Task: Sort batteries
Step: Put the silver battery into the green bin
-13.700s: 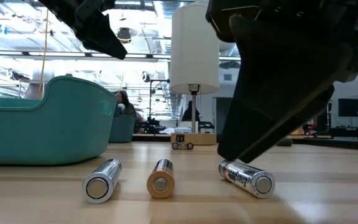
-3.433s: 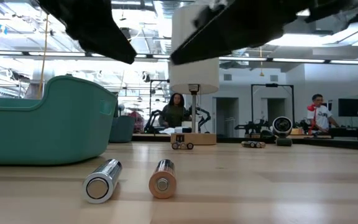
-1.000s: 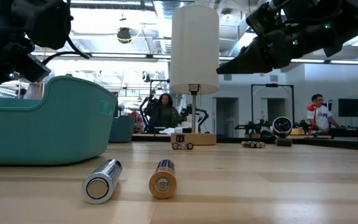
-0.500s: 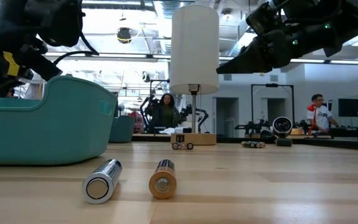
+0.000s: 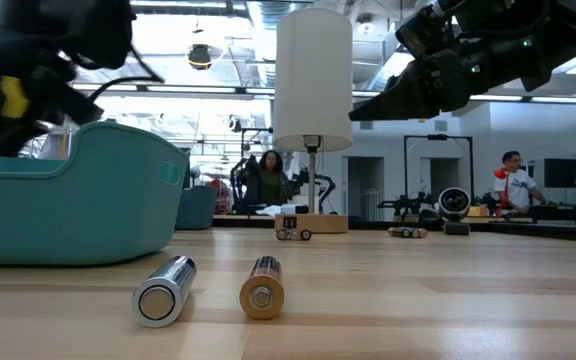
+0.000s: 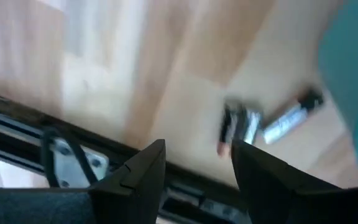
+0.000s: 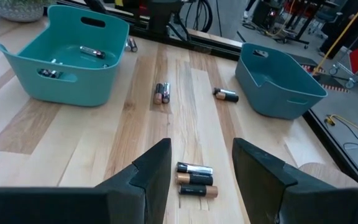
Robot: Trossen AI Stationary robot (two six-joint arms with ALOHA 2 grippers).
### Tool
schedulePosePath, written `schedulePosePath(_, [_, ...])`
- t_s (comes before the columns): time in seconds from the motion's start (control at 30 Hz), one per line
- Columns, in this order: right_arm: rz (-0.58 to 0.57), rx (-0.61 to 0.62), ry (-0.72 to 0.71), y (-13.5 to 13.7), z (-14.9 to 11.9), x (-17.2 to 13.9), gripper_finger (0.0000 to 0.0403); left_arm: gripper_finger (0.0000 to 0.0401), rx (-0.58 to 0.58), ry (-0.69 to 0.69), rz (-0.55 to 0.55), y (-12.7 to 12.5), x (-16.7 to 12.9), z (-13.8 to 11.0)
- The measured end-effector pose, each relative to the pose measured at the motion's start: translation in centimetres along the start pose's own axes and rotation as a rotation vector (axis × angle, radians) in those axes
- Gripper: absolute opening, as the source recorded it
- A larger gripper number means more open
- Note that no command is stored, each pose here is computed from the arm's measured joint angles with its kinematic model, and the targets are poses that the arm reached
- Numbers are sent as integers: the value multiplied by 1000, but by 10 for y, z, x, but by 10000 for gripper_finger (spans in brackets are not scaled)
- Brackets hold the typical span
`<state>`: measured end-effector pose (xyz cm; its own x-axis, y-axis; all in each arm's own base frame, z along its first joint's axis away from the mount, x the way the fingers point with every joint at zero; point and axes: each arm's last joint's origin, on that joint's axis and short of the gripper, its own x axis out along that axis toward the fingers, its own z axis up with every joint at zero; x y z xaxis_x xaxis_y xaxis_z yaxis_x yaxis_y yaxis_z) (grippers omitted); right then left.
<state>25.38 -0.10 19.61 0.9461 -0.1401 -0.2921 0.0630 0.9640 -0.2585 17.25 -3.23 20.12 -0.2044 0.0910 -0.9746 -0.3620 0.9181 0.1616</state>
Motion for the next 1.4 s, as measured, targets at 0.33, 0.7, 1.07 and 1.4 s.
schedulePosePath(0.33, [-5,-6,-16,-1,2,0,186,178,-333,-217,-49,49,-15,47])
schedulePosePath(0.7, [15,-14,-20,5,3,-1,186,178,-610,-433,-102,101,-8,89])
schedulePosePath(1.07, [29,-23,-7,8,2,-1,186,178,-705,-337,-33,92,22,110])
schedulePosePath(1.4, [36,-24,11,9,0,-1,186,178,-835,-392,-26,88,31,125])
